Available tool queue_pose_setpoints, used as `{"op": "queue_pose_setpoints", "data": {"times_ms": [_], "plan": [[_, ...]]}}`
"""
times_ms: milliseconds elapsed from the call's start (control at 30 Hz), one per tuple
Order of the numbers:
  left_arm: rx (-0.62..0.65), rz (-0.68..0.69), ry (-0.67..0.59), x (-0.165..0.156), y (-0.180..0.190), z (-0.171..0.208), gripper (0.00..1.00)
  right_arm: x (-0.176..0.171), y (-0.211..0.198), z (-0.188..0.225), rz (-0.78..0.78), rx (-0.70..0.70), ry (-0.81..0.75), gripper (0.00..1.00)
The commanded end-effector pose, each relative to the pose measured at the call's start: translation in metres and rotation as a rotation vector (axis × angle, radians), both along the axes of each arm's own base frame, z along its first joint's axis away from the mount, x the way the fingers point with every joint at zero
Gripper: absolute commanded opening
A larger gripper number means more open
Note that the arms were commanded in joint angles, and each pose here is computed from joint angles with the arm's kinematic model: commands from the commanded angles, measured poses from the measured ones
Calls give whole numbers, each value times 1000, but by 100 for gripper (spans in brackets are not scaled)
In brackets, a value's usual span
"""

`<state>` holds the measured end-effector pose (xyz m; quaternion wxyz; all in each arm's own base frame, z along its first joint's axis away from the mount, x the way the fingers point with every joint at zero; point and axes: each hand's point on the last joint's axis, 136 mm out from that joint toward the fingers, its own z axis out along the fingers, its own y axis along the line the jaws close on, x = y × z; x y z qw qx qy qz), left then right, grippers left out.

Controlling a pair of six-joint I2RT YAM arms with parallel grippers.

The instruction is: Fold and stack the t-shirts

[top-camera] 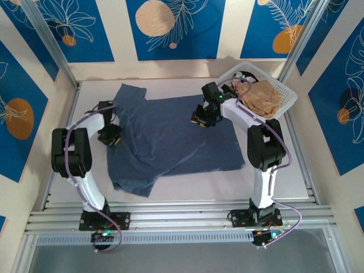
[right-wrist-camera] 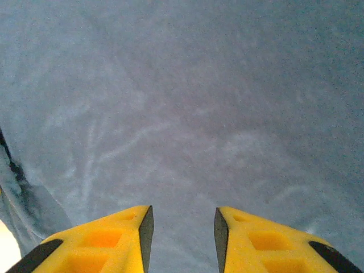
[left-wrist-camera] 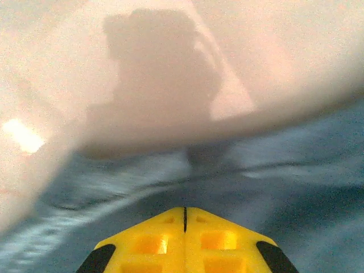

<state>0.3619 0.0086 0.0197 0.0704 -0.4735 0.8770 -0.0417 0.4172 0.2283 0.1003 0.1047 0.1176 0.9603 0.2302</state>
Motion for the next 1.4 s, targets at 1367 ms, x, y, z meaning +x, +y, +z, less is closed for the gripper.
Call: {"op": "queue_pose_setpoints", "data": {"times_ms": [1367], "plan": [[-20, -45, 57, 41, -20, -6, 39, 0, 16, -74, 0, -25, 287, 38]]}}
